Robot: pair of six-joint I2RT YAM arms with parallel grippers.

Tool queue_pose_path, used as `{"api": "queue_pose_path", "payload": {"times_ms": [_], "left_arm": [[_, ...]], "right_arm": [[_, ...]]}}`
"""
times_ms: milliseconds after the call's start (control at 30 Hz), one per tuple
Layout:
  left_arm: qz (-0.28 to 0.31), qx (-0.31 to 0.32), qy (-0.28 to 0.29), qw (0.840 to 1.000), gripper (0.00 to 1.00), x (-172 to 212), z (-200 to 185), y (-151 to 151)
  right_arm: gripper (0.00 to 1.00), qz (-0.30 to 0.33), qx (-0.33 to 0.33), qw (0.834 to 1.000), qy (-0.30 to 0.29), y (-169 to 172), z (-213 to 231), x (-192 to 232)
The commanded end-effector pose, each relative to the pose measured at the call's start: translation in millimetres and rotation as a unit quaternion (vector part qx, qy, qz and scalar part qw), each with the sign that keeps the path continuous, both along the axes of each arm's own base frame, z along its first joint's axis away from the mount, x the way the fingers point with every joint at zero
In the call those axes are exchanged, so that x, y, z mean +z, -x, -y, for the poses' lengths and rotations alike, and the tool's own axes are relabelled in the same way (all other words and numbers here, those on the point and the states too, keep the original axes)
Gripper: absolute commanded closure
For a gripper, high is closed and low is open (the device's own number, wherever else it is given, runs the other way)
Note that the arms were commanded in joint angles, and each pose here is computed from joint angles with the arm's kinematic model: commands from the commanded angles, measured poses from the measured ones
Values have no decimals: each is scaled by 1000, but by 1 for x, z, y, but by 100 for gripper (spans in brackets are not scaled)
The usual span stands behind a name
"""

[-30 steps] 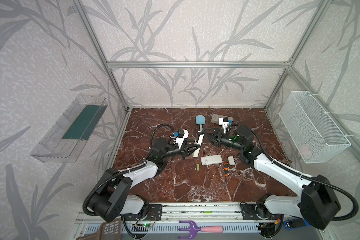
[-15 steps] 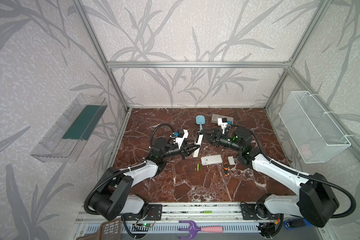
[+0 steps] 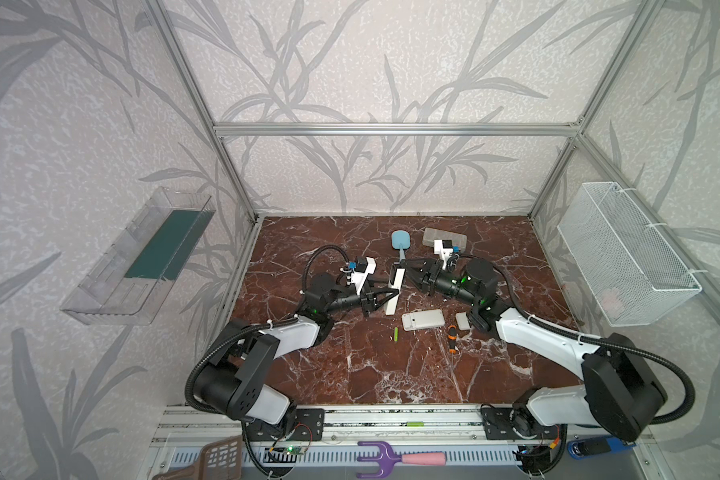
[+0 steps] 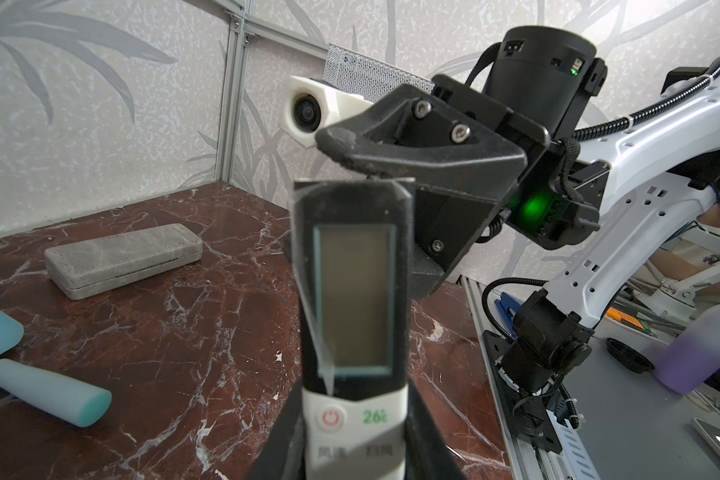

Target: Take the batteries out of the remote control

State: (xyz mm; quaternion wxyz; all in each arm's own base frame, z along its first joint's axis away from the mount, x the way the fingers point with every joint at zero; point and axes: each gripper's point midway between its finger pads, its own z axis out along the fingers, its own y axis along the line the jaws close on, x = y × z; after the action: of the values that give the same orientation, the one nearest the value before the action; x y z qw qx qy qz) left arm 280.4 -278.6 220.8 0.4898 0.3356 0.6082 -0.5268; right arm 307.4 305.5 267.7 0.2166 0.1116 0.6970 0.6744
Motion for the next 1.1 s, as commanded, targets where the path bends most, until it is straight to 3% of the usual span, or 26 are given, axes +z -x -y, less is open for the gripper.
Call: {"api": "queue_pose_path", "payload": {"times_ms": [0,367,500,733,933,1067], "left_arm": [[95,8,55,994,100,61,0,-6],[117,3,39,992,100,70,5,-16],[103,11,32,994,100,60,5,-22],[45,39,2,998,100,16,5,-41],[-4,73,-20,997,100,-30,1,-56],[-38,99,-36,994,100,-61,-5,-66]], "right_arm": [[61,-42,65,997,9,25,-19,-29],[62,-102,78,991,-31,20,-35,-63],[63,-93,74,993,-2,20,-34,-68],[61,-67,51,994,71,4,-30,-92],[61,-75,30,992,93,-18,-37,-137],[63,-91,23,993,77,-29,-44,-164]]}}
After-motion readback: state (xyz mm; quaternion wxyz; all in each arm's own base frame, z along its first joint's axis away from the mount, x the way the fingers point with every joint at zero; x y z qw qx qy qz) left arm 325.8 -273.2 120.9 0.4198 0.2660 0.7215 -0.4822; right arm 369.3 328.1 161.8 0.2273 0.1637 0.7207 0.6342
